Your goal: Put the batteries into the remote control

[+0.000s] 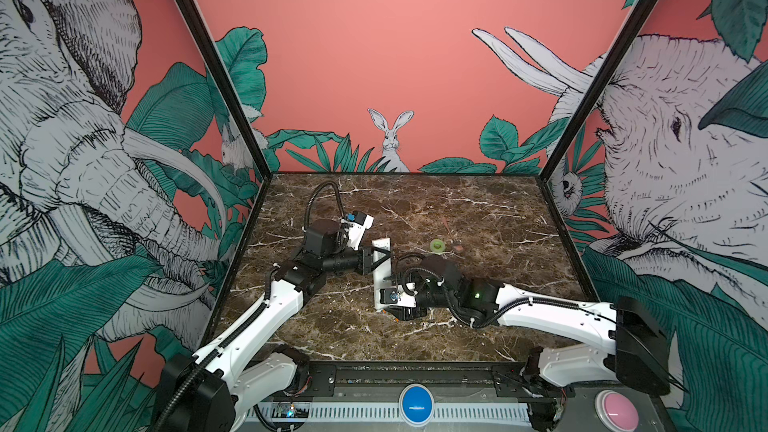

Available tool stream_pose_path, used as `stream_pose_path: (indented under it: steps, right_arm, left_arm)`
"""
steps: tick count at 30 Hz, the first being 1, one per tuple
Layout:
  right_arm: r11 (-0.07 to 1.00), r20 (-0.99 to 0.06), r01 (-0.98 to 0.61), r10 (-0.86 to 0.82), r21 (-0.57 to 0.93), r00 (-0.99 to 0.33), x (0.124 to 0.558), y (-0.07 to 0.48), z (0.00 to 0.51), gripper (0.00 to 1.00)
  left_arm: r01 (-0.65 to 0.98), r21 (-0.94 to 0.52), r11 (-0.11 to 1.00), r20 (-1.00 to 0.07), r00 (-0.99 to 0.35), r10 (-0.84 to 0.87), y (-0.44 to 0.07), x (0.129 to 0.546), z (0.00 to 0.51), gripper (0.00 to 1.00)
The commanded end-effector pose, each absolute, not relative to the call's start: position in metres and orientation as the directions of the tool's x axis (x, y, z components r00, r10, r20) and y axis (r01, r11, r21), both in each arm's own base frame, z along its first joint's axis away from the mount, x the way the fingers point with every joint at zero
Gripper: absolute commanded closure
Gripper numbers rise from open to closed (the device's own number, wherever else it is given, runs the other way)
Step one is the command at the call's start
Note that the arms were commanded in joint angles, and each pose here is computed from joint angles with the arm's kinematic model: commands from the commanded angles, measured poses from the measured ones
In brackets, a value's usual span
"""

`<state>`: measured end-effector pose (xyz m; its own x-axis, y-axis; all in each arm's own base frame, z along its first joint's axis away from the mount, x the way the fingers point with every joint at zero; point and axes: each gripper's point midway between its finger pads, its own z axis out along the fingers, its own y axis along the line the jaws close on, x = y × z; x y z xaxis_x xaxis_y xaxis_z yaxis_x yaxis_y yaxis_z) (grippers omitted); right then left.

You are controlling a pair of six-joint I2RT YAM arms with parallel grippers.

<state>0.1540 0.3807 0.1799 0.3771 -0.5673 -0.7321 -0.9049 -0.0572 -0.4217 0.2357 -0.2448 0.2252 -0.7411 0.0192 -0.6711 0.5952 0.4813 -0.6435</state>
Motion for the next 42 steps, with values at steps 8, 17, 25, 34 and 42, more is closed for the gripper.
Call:
stream_pose_path:
  steps: [8,17,25,34,42]
  right_arm:
    - [-0.057,-0.739,-0.907,-0.559,-0.417,0.375,0.156,0.39,0.18,0.19]
    - [-0.074,-0.744,-0.909,-0.55,-0.409,0.379,0.151,0.394,0.179,0.13]
    - [-0.099,-0.74,-0.906,-0.545,-0.411,0.395,0.144,0.396,0.176,0.11]
    - [-0.056,-0.735,-0.883,-0.53,-0.466,0.422,0.147,0.393,0.187,0.13]
    - [-0.045,-0.725,-0.874,-0.54,-0.484,0.429,0.149,0.392,0.185,0.13]
  left_arm:
    - [0.658,-0.647,0.385,-0.711,-0.703,0.009,-0.252,0.223,0.251,1.0]
    - [0.655,-0.65,0.385,-0.708,-0.706,0.005,-0.252,0.224,0.25,1.0]
    - [0.655,-0.651,0.384,-0.708,-0.707,0.005,-0.252,0.224,0.25,1.0]
    - [0.655,-0.653,0.38,-0.708,-0.706,0.0,-0.253,0.225,0.253,1.0]
    - [0.652,-0.657,0.379,-0.704,-0.71,0.001,-0.253,0.224,0.252,1.0]
